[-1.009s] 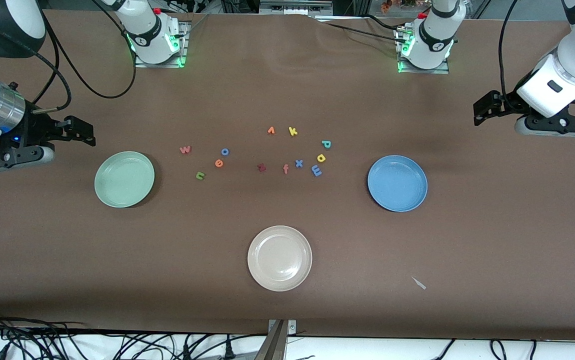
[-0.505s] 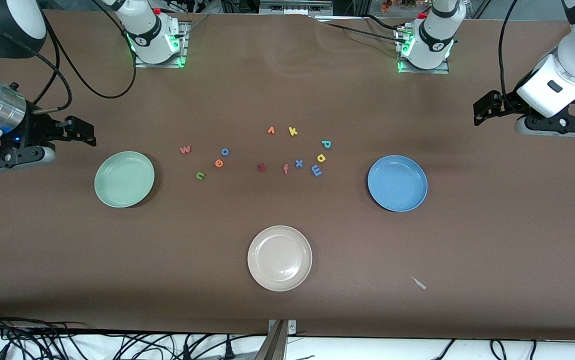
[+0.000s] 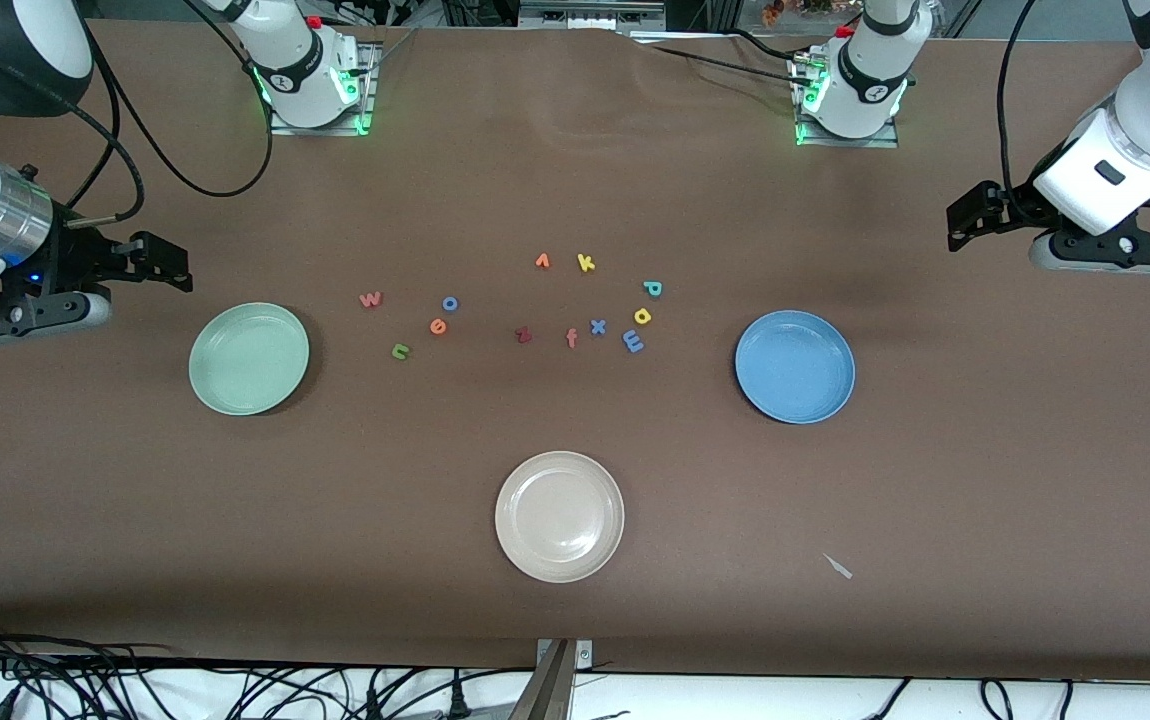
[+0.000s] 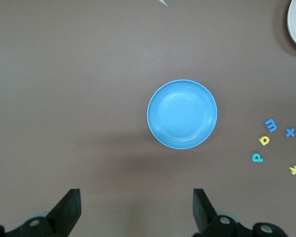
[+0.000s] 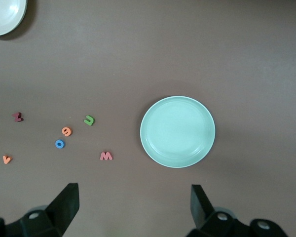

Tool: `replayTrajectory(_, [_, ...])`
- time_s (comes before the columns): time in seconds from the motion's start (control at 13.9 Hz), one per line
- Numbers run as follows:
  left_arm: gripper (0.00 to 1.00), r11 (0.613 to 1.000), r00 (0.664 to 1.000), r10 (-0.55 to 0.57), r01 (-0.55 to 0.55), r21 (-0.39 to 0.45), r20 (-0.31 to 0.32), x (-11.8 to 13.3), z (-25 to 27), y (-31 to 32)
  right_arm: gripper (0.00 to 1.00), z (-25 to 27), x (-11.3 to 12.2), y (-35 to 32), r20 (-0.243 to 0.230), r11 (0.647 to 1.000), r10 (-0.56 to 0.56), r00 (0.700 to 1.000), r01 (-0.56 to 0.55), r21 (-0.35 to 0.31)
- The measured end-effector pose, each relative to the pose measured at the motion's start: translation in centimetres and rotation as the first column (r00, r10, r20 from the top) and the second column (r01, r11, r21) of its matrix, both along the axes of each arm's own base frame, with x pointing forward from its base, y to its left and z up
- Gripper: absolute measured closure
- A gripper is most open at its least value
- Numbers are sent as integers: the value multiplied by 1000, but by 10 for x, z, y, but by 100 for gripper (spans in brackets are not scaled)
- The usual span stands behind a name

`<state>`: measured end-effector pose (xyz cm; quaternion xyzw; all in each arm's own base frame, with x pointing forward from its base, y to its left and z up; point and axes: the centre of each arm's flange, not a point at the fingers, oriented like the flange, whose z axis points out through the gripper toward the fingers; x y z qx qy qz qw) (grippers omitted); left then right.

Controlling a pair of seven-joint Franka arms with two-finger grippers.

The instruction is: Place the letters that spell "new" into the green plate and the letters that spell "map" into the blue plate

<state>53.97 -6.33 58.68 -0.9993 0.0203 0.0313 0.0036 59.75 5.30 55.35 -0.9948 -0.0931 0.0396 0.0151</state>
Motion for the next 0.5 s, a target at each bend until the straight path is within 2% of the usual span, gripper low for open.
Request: replayTrajectory(0.5, [0,1000,1000,0,0,0,0,0,0,0,0,2,0,-1,3,1000,-1,1000,1,0])
